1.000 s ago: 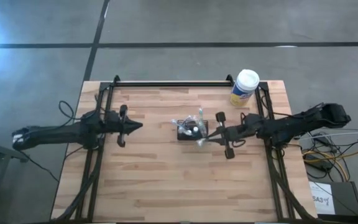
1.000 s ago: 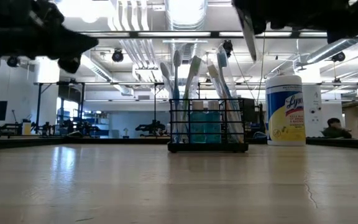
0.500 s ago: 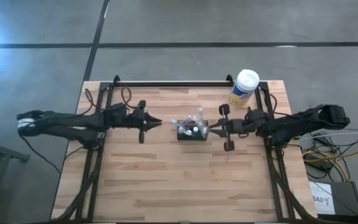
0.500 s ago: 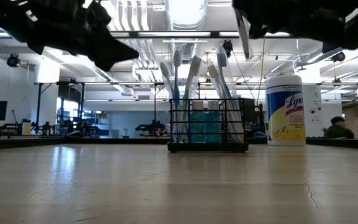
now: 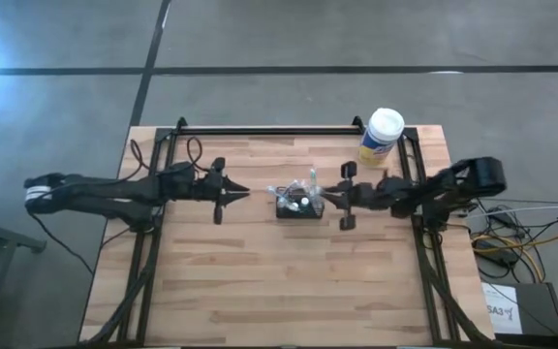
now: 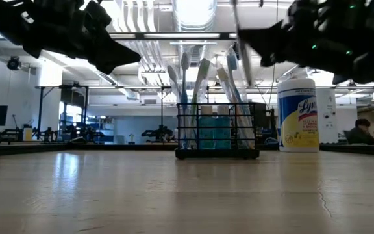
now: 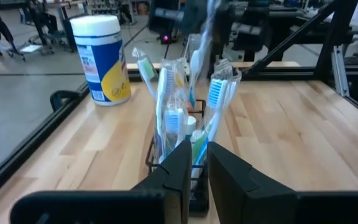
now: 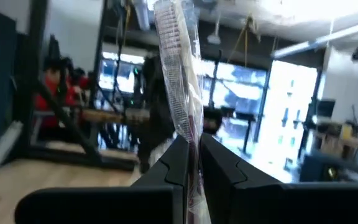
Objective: Pick & Place toothbrushing station
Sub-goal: Put the purple toothbrush into the wire organizer
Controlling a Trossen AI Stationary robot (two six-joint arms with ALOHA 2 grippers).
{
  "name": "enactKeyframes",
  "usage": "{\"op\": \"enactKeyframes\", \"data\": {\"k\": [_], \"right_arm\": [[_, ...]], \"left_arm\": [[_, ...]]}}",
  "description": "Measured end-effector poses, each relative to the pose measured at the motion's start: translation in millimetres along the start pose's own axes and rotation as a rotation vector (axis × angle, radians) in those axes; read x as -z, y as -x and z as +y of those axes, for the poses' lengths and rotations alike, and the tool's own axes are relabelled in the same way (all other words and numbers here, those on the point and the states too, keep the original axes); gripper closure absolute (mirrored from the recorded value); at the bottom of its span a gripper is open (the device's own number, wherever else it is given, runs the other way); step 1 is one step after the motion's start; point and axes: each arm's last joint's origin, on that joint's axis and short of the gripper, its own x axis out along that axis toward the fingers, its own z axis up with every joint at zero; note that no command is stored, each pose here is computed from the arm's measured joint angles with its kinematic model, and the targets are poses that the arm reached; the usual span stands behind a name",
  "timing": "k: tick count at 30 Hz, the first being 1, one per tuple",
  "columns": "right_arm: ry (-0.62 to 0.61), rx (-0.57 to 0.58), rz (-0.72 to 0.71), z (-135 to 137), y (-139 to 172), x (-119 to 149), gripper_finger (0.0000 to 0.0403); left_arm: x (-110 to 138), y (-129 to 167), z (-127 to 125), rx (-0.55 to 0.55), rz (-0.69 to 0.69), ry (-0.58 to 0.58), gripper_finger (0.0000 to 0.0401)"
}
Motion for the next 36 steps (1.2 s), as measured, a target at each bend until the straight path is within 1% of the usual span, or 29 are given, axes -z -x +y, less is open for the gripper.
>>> {"op": "enactKeyframes", "data": {"k": [5, 9, 14, 19, 24, 28, 33, 36], "right_arm": [[-0.006, 0.024, 0.055, -0.7, -20.1, 18.8, 0.0381], [-0.009, 0.035, 0.085, -1.1, -24.6, 27.6, 0.0382], [-0.01, 0.073, 0.093, 1.5, -20.3, 26.2, 0.0388], [0.006, 0.096, 0.133, 12.0, -10.0, 28.4, 0.0389], [0.03, 0.089, 0.15, 15.3, -5.5, 30.0, 0.0389], [0.068, 0.086, 0.153, 15.4, -6.1, 30.4, 0.039], [0.065, 0.088, 0.147, 14.9, -7.2, 29.5, 0.039], [0.056, 0.089, 0.079, 13.3, -12.7, 16.1, 0.039]], "left_arm": [[2.0, 9.7, -0.5, -0.007, -0.028, -0.006, 0.0344], [4.8, 21.4, -1.8, -0.012, -0.06, -0.001, 0.0344], [13.1, 33.8, -4.1, -0.012, -0.085, 0.023, 0.0343], [20.6, 42.6, -5.9, -0.012, -0.105, 0.04, 0.0343], [26.3, 48.1, -7.0, -0.013, -0.118, 0.045, 0.0343], [24.4, 49.7, -7.0, -0.016, -0.134, 0.044, 0.0343], [22.3, 49.9, -6.8, -0.022, -0.14, 0.047, 0.0343], [20.3, 49.9, -6.3, -0.036, -0.145, 0.045, 0.0343]]}}
